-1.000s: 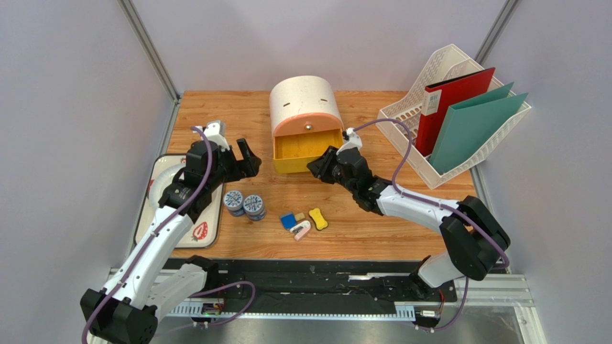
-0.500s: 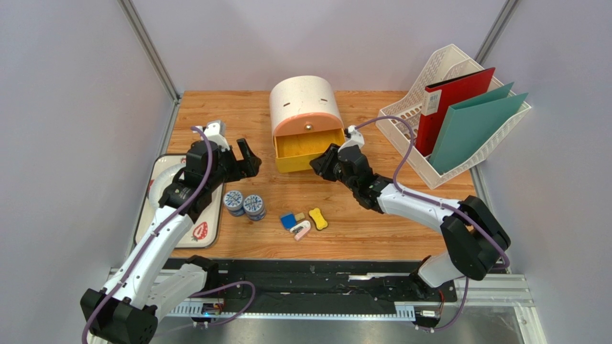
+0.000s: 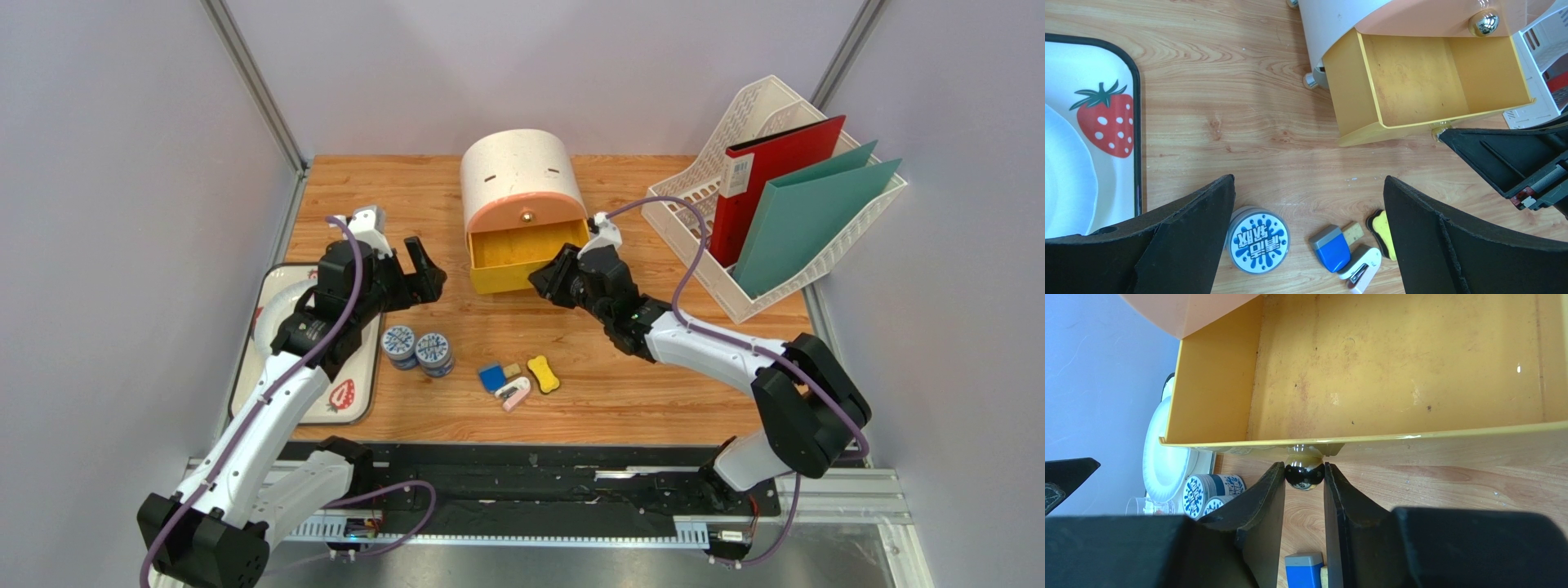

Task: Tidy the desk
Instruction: Open the drawer in the storage box.

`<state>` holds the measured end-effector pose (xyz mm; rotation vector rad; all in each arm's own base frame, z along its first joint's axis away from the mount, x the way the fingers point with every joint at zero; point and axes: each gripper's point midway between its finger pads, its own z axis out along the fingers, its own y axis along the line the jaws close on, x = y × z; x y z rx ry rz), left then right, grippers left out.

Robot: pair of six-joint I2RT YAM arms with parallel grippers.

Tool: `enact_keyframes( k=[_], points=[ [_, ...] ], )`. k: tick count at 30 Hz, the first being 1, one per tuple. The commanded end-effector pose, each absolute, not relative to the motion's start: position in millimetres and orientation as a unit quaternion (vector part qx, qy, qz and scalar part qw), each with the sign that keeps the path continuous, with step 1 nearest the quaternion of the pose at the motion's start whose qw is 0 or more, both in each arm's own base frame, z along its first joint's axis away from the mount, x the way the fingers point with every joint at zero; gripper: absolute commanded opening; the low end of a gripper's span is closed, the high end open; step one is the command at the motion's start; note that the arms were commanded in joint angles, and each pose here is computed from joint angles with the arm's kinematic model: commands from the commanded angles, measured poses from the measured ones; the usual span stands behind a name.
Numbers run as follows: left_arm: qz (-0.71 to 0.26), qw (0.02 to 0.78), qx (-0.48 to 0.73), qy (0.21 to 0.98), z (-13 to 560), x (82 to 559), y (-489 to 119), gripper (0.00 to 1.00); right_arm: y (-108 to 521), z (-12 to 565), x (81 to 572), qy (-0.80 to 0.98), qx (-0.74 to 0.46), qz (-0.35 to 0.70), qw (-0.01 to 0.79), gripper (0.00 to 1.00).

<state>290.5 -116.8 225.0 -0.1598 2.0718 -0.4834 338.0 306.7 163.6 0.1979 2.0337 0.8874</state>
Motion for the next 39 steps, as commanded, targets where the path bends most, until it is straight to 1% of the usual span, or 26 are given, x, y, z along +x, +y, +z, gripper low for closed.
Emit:
enact_keyframes(
  k=[1,11,21,25,29,34,35,36,37,39],
  points=[
    [-0.208,0.496,-0.069,0.840,234,295,-118,0.99,314,180,343,0.801,0.075,0.378,0.457,0.30],
    [-0.208,0.497,-0.068,0.840,235,294,-117,0.99,311,193,338,0.789,0.071,0.382,0.475,0.29],
    [-0.208,0.498,-0.069,0.839,237,293,-117,0.99,309,186,338,0.796,0.069,0.372,0.473,0.35],
    [-0.208,0.499,-0.069,0.838,237,292,-116,0.99,310,189,338,0.795,0.065,0.374,0.474,0.43],
    [-0.207,0.498,-0.068,0.839,236,292,-116,0.99,306,199,336,0.787,0.062,0.376,0.485,0.56],
    [-0.204,0.499,-0.068,0.840,236,292,-115,0.99,300,210,325,0.781,0.048,0.379,0.494,0.61],
    [-0.201,0.500,-0.070,0.839,236,292,-114,0.99,294,203,322,0.784,0.050,0.369,0.496,0.60],
    [-0.198,0.501,-0.070,0.839,236,291,-112,0.99,295,203,315,0.781,0.044,0.367,0.503,0.61],
    [-0.196,0.502,-0.071,0.839,236,291,-111,0.99,291,216,309,0.769,0.037,0.367,0.521,0.61],
    [-0.185,0.505,-0.074,0.840,236,290,-107,0.99,294,220,294,0.763,0.010,0.363,0.534,0.65]
  ],
)
